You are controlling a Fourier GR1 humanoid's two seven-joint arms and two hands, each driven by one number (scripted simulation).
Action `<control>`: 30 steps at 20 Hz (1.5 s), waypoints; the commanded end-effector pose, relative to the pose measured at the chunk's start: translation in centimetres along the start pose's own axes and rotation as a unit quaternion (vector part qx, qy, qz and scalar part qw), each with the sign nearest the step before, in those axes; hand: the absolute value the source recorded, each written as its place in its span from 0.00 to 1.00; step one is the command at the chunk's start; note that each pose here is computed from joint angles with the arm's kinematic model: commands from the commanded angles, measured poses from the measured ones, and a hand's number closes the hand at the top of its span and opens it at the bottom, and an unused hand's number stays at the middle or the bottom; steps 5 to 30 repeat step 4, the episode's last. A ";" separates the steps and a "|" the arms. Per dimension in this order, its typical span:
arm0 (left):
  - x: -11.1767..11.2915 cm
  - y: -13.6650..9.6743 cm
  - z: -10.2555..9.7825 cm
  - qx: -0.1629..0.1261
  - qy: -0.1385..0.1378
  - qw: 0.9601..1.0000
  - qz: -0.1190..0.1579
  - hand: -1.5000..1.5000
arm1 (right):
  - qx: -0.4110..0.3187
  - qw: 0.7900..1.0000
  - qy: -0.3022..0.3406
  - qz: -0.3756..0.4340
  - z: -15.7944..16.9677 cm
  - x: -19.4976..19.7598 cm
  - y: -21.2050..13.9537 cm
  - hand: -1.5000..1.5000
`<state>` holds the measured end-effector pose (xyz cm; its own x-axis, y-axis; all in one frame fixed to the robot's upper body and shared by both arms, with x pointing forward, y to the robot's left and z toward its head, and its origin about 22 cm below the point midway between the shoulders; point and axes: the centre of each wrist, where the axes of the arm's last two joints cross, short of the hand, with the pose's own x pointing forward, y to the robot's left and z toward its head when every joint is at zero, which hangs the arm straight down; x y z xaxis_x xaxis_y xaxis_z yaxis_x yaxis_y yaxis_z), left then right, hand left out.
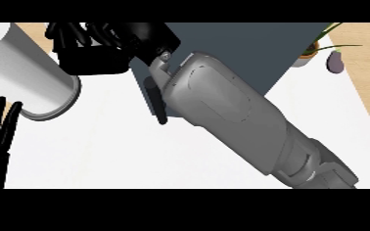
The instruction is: Pick up the wine, place it into the cabinet and close the cabinet
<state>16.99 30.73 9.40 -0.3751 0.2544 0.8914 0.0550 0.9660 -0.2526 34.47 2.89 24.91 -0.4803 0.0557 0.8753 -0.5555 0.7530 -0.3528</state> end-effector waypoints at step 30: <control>0.2 -0.2 -0.6 -0.001 -0.005 1.000 0.000 0.00 | -0.100 0.992 0.067 0.029 0.4 -3.6 -6.9 1.00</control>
